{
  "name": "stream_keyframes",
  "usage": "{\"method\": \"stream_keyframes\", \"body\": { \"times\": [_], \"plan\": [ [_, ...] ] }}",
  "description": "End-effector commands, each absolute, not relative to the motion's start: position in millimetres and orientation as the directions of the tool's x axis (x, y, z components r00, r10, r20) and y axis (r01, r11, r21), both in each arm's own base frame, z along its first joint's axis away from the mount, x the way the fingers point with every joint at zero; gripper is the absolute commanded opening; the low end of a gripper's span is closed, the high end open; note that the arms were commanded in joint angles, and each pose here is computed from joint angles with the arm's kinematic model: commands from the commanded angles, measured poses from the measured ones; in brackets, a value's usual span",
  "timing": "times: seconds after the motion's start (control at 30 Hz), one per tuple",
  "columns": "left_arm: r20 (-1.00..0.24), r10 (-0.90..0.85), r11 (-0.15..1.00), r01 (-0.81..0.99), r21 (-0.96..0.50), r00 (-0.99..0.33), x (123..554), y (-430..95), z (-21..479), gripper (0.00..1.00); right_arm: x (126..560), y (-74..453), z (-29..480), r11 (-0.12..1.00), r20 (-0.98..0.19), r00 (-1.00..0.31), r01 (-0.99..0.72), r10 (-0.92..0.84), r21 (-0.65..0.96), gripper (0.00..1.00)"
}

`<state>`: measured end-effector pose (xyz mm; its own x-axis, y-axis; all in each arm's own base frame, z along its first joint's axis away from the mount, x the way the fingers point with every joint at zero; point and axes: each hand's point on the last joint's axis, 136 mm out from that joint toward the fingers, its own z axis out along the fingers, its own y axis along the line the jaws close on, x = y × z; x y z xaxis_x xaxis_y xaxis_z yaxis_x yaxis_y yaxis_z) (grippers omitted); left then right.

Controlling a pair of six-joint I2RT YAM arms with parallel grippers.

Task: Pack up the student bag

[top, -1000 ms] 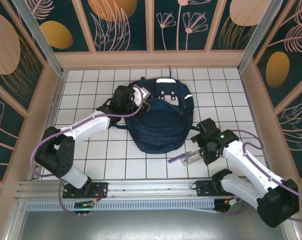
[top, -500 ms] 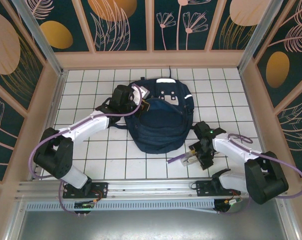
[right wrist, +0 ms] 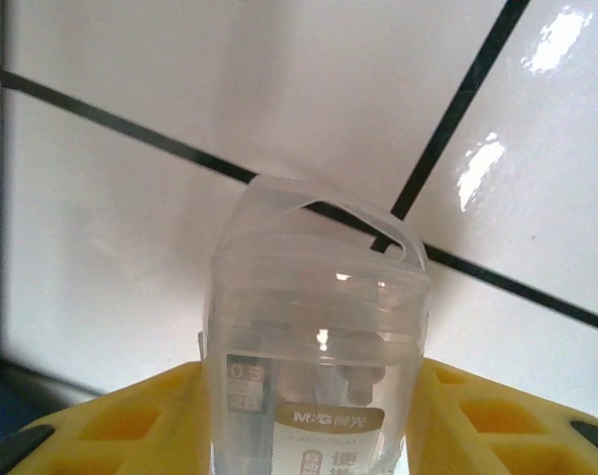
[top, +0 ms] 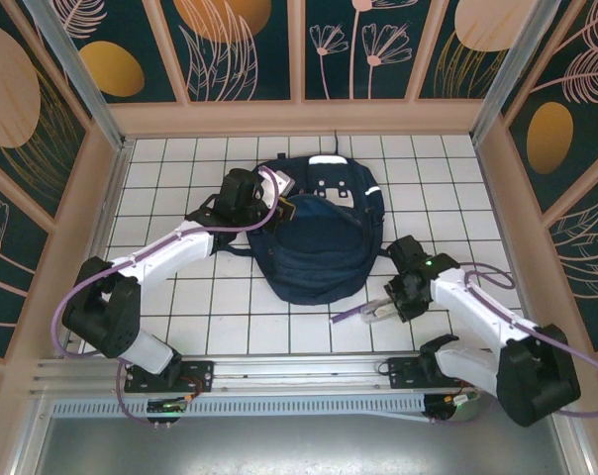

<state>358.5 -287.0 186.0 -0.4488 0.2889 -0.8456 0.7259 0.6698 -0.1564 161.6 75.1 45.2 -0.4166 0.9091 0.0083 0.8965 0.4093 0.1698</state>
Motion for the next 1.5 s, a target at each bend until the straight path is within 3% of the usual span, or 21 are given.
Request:
{"method": "stream_keyframes", "body": {
  "times": [0.0,0.1,0.33,0.67,0.73,0.8,0.9,1.03,1.13,1.27,1.47],
  "plan": [
    [-0.889,0.218,0.654,0.737,-0.173,-0.402,360.5,-291.3,220.0,0.0,150.6,67.4,60.5,0.353,-0.009,-0.357,0.922,0.934,0.16,0.37],
    [-0.89,0.217,0.652,0.738,-0.173,-0.401,360.4,-291.6,220.0,0.0,150.3,79.2,72.0,0.339,0.055,-0.356,0.918,0.933,0.204,0.36],
    [-0.876,0.236,0.636,0.749,-0.187,-0.42,358.3,-295.0,210.8,0.0,190.1,110.9,134.4,0.36,0.051,-0.406,0.856,0.912,0.371,0.37],
    [-0.868,0.202,0.532,0.795,-0.292,-0.454,336.1,-308.1,227.3,0.0,285.9,214.0,169.8,0.238,0.227,-0.438,0.775,0.87,0.585,0.42],
    [-0.865,0.195,0.511,0.801,-0.312,-0.462,332.5,-310.6,230.4,0.0,302.5,224.9,164.3,0.223,0.23,-0.426,0.776,0.875,0.59,0.48],
    [-0.869,0.177,0.496,0.804,-0.327,-0.463,329.9,-312.1,235.4,0.0,315.9,230.3,154.2,0.227,0.219,-0.414,0.788,0.883,0.573,0.64],
    [-0.875,0.153,0.478,0.809,-0.341,-0.46,327.8,-314.2,240.6,0.0,321.2,234.1,151.2,0.259,0.2,-0.434,0.785,0.879,0.563,0.79],
    [-0.867,0.15,0.478,0.803,-0.358,-0.475,329.4,-315.9,237.2,0.0,305.1,221.6,155.5,0.325,0.145,-0.481,0.757,0.865,0.567,0.85],
    [-0.868,0.142,0.472,0.803,-0.364,-0.476,329.7,-317.0,235.5,0.0,284.3,201.9,157.2,0.394,0.069,-0.524,0.715,0.849,0.578,0.74],
    [-0.868,0.149,0.463,0.809,-0.362,-0.474,326.8,-316.8,229.7,0.0,264.3,201.5,148.3,0.45,0.069,-0.617,0.641,0.784,0.622,0.37],
    [-0.857,0.151,0.439,0.81,-0.389,-0.494,319.0,-317.4,224.8,0.0,284.7,237.9,158.1,0.475,0.018,-0.748,0.44,0.664,0.762,0.23]
  ]
}}
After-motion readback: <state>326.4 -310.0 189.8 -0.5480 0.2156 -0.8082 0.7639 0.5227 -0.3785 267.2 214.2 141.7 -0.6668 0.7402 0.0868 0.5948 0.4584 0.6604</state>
